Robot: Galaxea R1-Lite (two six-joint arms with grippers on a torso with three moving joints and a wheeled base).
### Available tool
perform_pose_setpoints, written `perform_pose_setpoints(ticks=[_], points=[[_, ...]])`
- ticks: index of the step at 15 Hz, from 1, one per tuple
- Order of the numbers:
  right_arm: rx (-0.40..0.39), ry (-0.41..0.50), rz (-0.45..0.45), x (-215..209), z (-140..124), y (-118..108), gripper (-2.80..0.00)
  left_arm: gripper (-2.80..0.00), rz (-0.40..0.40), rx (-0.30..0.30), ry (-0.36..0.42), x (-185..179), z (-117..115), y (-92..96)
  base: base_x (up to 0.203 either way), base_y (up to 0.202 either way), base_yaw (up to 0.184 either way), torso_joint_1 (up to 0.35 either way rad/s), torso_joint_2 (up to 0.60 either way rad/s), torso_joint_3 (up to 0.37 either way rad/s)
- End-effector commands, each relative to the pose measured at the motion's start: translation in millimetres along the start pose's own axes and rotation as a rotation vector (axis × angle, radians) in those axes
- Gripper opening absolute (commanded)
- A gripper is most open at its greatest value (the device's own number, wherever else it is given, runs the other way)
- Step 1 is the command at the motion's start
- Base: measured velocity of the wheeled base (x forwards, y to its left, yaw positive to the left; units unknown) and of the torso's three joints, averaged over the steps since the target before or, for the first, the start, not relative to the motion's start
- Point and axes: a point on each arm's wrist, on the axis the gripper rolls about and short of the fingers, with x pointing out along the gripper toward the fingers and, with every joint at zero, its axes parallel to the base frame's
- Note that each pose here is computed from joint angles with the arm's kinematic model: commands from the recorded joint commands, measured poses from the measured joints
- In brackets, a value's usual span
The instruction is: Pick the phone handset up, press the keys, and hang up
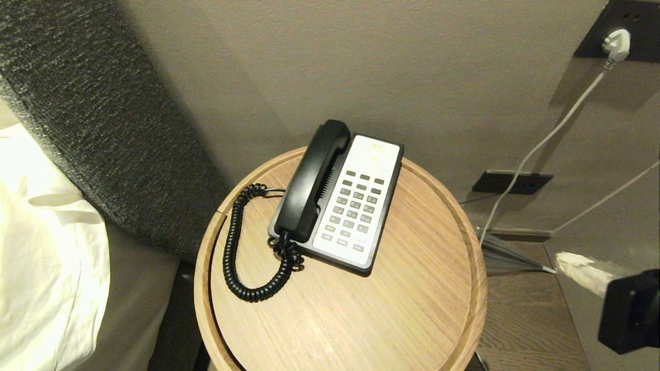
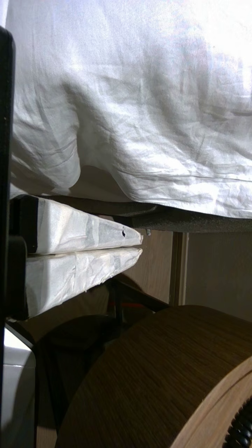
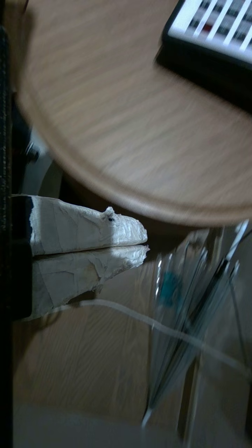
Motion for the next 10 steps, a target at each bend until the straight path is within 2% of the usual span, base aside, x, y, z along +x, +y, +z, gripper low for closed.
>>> perform_pose_setpoints(ticks=[1, 4, 10], points=[[0.026, -0.027, -0.003, -27, -7, -34, -2.80, -2.80, 0.000, -0.009, -0.001, 0, 0, -0.1, 0.000, 0.000, 0.000, 0.000, 0.00, 0.000], [-0.034, 0.026, -0.060, -49, -30, -69, -2.80, -2.80, 0.000, -0.009, -0.001, 0, 0, -0.1, 0.000, 0.000, 0.000, 0.000, 0.00, 0.000], [0.040, -0.049, -0.046, -67, -31, -89, -2.80, -2.80, 0.000, -0.007, -0.001, 0, 0, -0.1, 0.000, 0.000, 0.000, 0.000, 0.00, 0.000]])
